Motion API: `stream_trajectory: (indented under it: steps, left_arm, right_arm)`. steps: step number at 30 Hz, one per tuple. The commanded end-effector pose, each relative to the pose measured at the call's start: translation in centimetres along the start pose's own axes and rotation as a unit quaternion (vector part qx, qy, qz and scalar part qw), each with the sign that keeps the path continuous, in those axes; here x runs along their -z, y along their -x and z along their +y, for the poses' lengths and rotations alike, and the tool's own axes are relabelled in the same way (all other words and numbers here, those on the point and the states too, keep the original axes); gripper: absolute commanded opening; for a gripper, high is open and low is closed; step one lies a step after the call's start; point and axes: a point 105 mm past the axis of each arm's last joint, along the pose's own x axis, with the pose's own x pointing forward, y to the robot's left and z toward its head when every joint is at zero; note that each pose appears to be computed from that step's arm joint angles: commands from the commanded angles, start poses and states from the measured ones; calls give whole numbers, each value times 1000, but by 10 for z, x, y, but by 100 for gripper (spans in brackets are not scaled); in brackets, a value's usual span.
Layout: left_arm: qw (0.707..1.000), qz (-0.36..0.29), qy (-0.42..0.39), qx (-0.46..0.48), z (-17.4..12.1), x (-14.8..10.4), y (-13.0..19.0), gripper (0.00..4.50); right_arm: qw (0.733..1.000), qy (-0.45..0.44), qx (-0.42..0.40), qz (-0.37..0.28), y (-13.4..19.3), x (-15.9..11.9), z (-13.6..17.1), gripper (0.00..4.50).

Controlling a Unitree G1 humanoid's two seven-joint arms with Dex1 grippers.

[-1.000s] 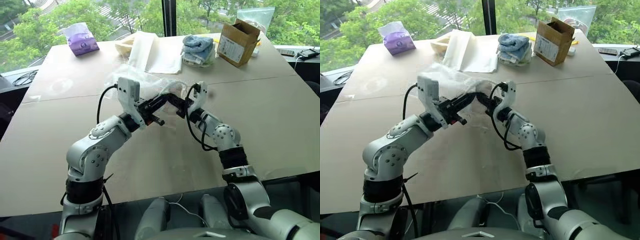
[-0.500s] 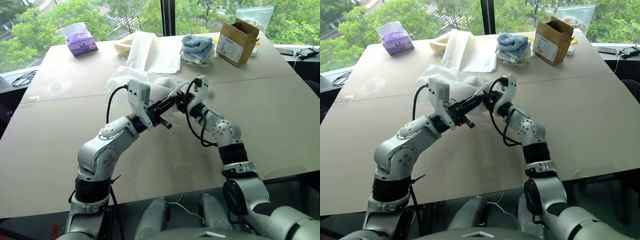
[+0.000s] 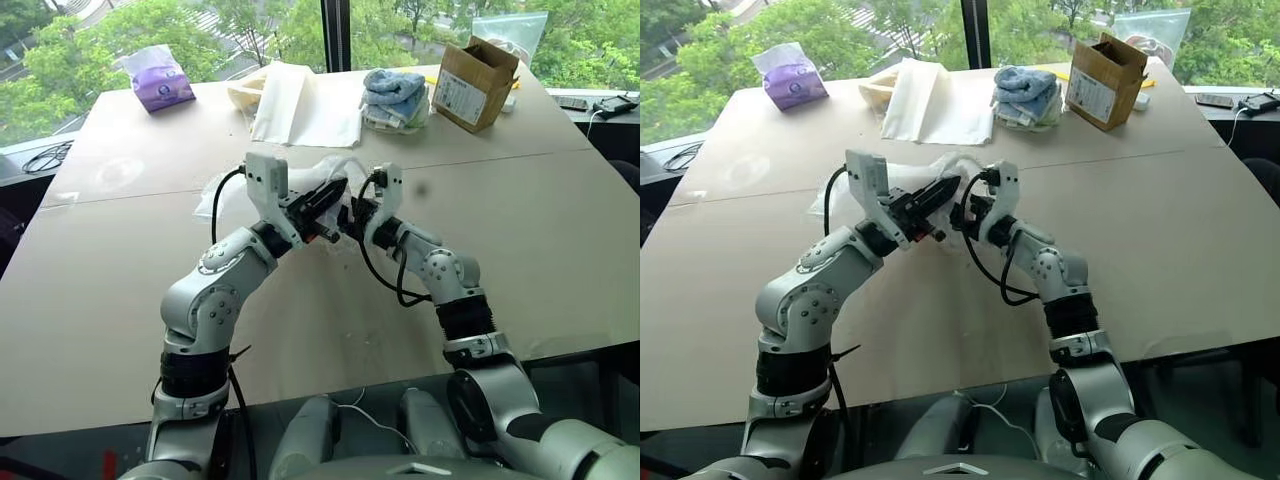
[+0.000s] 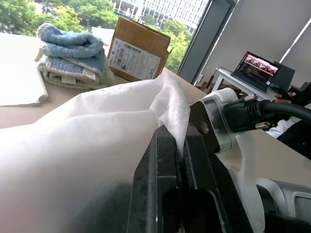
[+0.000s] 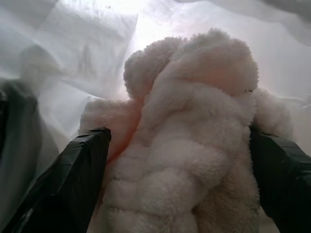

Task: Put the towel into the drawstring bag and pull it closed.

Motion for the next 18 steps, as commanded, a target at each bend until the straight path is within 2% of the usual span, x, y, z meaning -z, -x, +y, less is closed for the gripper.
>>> stream_trajectory:
  steps: [1, 6, 8, 10, 12, 13, 14, 15, 18]
  left_arm:
    - [999, -31, -12, -20, 16, -13, 14, 0]
    - [998, -56, 6, -24, 24, -20, 18, 0]
    - [998, -61, 14, -19, 23, -21, 20, 0]
    - [997, -67, 20, -12, 21, -23, 23, 0]
    - [997, -72, 25, -5, 20, -26, 26, 0]
    - [997, -75, 30, 0, 18, -27, 28, 0]
    - [997, -72, 31, 4, 18, -27, 30, 0]
    - [997, -69, 31, 5, 18, -26, 32, 0]
    - [998, -60, 30, 6, 20, -25, 34, 0]
  right_arm:
    - [998, -10, -63, -12, 23, -16, 11, 442]
    - [995, -25, -93, -39, 44, -26, 18, 442]
    - [991, -35, -109, -69, 54, -37, 22, 442]
    - [990, -19, -76, -116, 64, -53, 8, 442]
    - [991, 12, 9, -133, 67, -60, -20, 442]
    - [983, 116, 79, -116, 66, -60, -41, 442]
    - [959, 245, 111, -86, 65, -58, -50, 442]
    - [923, 362, 116, -55, 63, -53, -53, 442]
    - [836, 543, 75, 13, 54, -35, -57, 442]
